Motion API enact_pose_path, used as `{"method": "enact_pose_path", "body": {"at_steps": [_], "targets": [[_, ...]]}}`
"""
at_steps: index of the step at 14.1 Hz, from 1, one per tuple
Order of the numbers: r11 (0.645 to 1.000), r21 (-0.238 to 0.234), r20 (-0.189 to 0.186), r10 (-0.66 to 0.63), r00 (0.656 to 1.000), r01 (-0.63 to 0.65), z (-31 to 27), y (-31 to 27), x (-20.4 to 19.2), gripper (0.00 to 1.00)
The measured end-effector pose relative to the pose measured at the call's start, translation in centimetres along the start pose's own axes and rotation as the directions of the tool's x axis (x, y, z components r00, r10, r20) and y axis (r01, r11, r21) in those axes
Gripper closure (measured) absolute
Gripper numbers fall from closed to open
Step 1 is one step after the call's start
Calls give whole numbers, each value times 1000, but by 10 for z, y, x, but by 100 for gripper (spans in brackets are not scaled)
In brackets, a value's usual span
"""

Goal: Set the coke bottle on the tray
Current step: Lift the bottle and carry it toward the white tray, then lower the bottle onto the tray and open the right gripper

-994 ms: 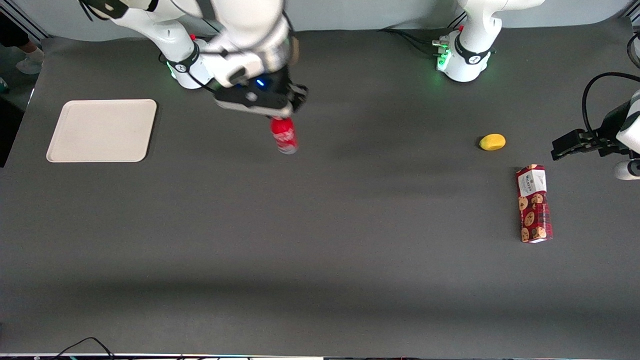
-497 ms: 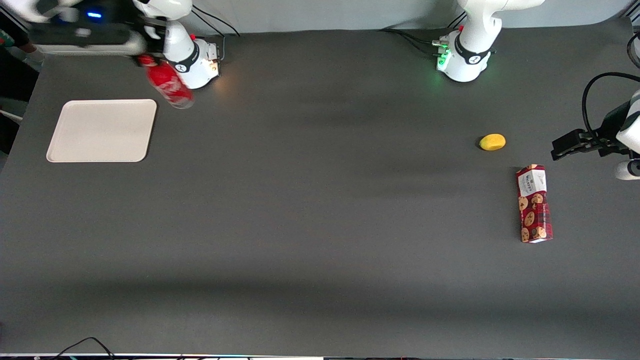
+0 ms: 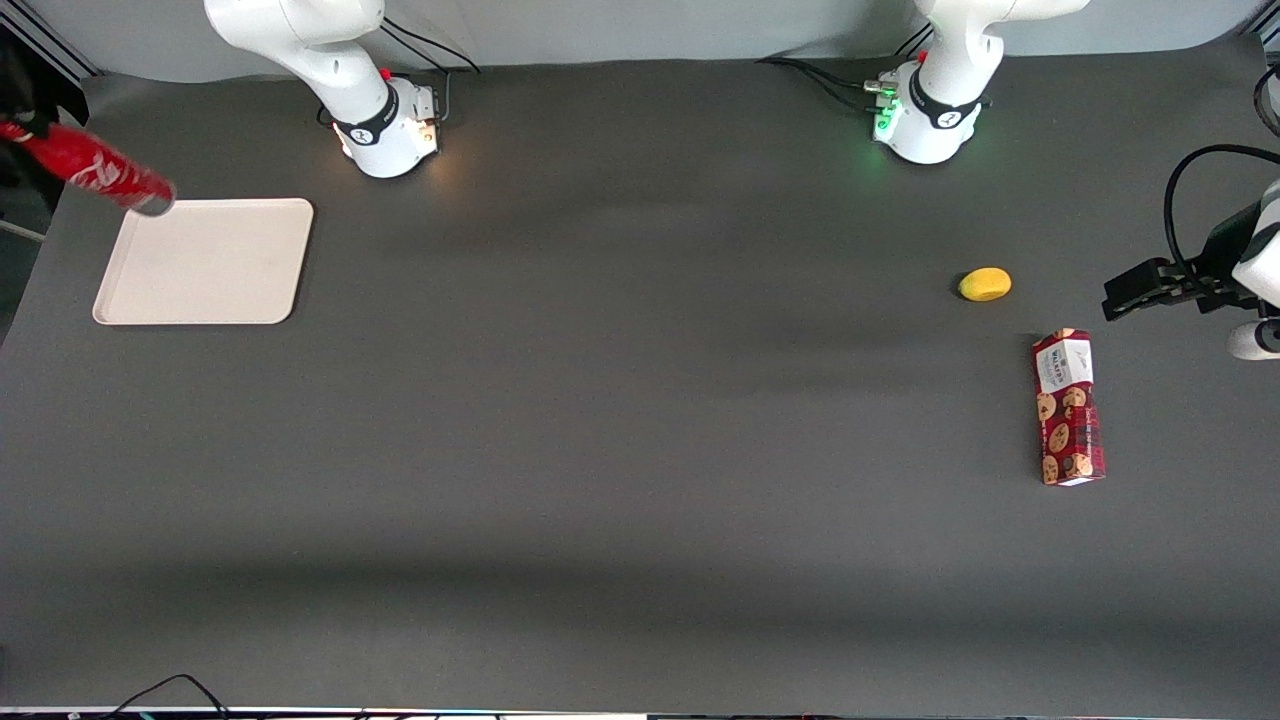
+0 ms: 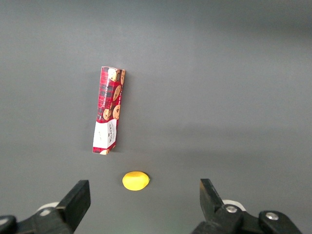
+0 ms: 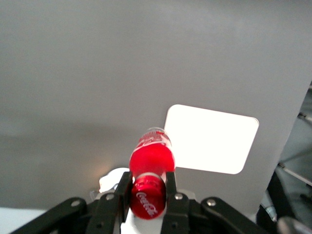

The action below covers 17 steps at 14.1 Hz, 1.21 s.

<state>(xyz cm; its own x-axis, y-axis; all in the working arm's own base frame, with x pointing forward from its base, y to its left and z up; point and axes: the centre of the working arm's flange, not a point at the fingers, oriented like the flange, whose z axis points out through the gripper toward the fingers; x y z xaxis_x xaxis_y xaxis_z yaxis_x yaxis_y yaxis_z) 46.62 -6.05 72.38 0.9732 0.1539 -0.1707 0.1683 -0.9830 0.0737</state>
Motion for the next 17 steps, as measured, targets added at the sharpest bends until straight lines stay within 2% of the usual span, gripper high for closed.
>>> {"method": "enact_pose_path", "body": {"at_steps": [4,8,10,12,17], "targets": [[998,-13,-5,-61,998,61,126,83,-10,69],[993,-3,-42,-121,992,121,245,142,-26,69],[989,-22,-66,-146,987,145,291,162,-39,69],[985,-45,-85,-168,982,165,332,184,-60,69],[977,-59,-156,-210,965,203,403,245,-138,69]]}}
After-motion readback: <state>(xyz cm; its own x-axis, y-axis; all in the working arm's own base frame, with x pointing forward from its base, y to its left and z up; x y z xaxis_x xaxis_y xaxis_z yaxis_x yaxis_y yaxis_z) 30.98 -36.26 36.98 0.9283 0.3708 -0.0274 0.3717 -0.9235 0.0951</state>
